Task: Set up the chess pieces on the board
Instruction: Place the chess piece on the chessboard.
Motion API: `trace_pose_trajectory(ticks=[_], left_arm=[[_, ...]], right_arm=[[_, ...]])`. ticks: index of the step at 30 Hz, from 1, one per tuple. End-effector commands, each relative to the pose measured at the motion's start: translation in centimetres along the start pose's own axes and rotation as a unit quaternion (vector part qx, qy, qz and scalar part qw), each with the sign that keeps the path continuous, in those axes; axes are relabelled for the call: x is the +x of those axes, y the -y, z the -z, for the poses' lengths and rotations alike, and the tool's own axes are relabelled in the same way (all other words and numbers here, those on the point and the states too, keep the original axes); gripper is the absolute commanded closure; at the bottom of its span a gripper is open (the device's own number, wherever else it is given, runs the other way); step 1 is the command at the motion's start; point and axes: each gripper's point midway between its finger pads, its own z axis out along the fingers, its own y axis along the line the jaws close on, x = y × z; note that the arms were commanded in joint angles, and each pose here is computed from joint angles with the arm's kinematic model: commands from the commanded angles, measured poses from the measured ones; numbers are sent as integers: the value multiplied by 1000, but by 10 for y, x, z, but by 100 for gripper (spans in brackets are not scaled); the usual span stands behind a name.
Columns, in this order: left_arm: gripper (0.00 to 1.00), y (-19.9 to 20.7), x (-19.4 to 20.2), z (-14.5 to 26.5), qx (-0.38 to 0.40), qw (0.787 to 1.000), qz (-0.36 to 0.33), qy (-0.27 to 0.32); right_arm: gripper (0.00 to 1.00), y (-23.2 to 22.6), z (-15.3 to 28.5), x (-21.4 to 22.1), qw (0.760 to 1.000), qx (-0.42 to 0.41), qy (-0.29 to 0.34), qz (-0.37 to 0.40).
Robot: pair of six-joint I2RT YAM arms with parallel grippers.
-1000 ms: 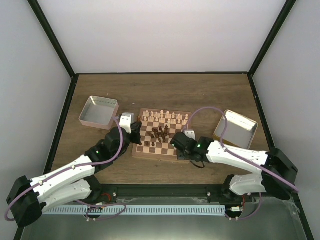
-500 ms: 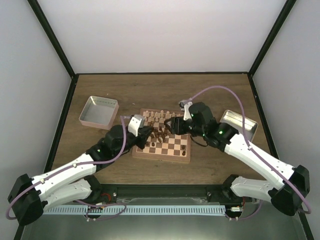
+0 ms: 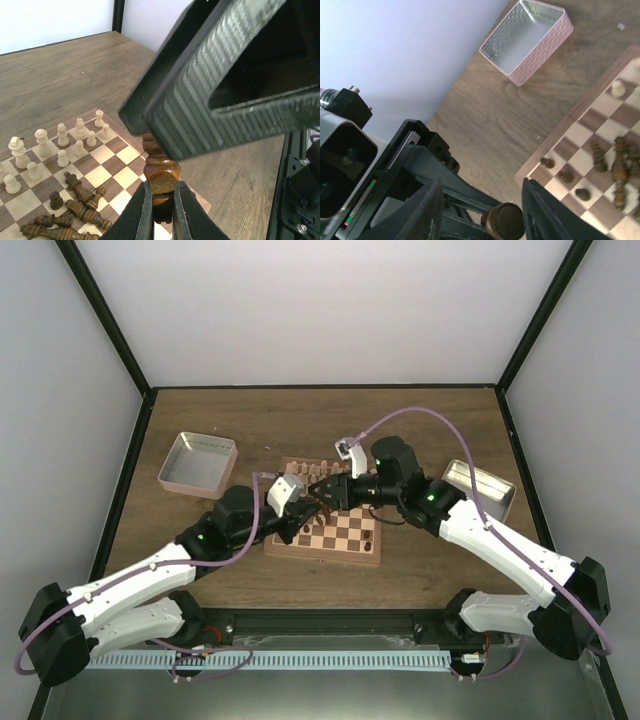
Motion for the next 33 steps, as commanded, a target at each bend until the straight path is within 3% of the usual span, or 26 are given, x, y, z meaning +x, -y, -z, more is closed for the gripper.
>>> trace_pose_trajectory(ticks=[1, 8, 17, 25, 27, 29, 30, 33], left_arm=[[96, 5, -16, 0, 10, 1000, -18, 18], [96, 5, -21, 3, 7, 999, -20, 30], [96, 5, -25, 9, 2, 999, -21, 39], [95, 7, -29, 12, 7, 999, -20, 47], [83, 7, -33, 14, 5, 998, -15, 54], [58, 7, -40, 19, 2, 998, -7, 69], [50, 7, -44, 22, 0, 997, -2, 83], [41, 6, -53, 32, -2, 991, 11, 131]], right_arm=[[59, -9, 0, 6, 999, -41, -9, -17], [62, -1, -1, 15, 998, -35, -9, -43], [59, 21, -1, 16, 998, 19, 9, -59], [82, 1, -4, 14, 996, -46, 8, -73], [86, -9, -3, 15, 993, -80, 8, -87], [87, -13, -2, 14, 989, -100, 17, -109], [87, -16, 0, 11, 985, -110, 26, -128], [88, -28, 9, -5, 973, -149, 62, -162]])
